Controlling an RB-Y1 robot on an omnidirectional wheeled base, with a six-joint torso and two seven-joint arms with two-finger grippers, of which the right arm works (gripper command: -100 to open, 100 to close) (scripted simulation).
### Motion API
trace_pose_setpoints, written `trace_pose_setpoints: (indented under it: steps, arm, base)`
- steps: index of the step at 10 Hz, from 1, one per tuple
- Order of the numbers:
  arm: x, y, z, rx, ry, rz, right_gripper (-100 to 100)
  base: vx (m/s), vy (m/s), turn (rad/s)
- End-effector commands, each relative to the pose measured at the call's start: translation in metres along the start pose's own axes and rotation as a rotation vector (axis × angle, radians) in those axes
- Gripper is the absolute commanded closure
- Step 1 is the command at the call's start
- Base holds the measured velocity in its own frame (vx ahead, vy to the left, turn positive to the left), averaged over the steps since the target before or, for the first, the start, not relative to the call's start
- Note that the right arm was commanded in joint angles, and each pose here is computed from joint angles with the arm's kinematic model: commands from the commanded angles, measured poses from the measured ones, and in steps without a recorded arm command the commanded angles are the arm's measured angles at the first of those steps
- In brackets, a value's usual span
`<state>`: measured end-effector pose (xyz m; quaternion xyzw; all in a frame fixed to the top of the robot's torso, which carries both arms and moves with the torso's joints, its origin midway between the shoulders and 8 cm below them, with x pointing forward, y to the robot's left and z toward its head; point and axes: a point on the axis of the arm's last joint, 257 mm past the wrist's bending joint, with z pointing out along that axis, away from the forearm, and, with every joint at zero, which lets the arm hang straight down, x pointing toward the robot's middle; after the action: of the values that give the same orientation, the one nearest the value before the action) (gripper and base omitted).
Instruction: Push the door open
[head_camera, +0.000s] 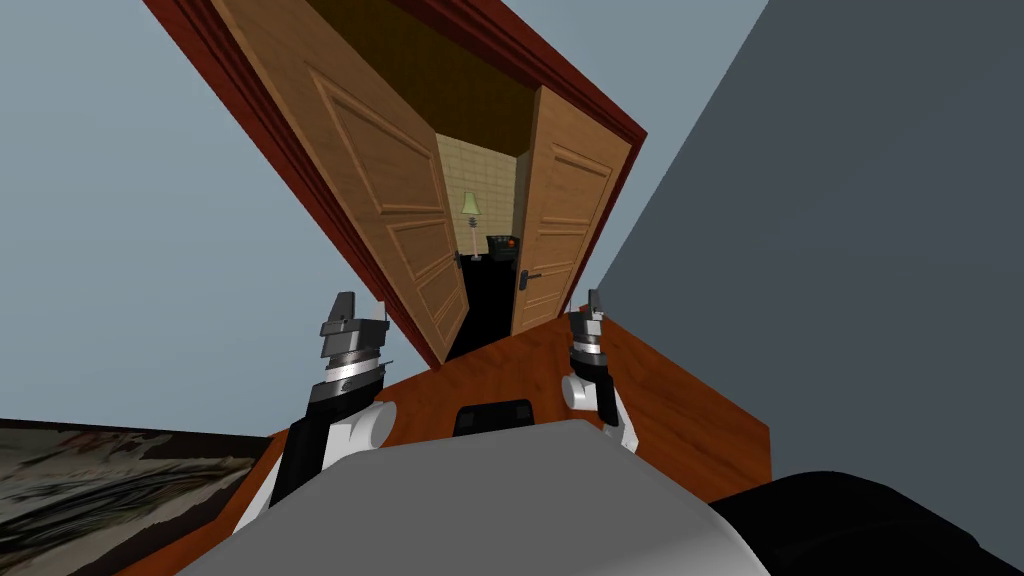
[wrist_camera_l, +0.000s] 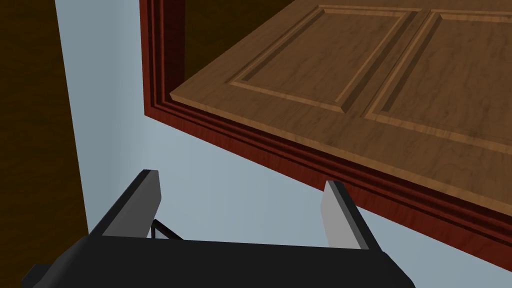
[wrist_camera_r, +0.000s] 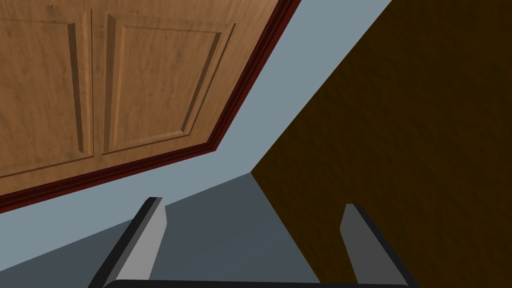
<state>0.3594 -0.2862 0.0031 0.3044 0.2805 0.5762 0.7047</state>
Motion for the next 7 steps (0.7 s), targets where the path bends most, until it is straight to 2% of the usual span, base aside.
trace_pose_setpoints:
  steps: [1, 7]
  arm:
    - [0.005, -0.015, -0.0006, 0.03, 0.013, 0.011, -100]
    - [0.029, -0.075, -0.0064, 0.149, 0.064, 0.051, -100]
  base:
    - [0.09, -0.083, 0.064]
    - [0.094, -0.093, 0.067]
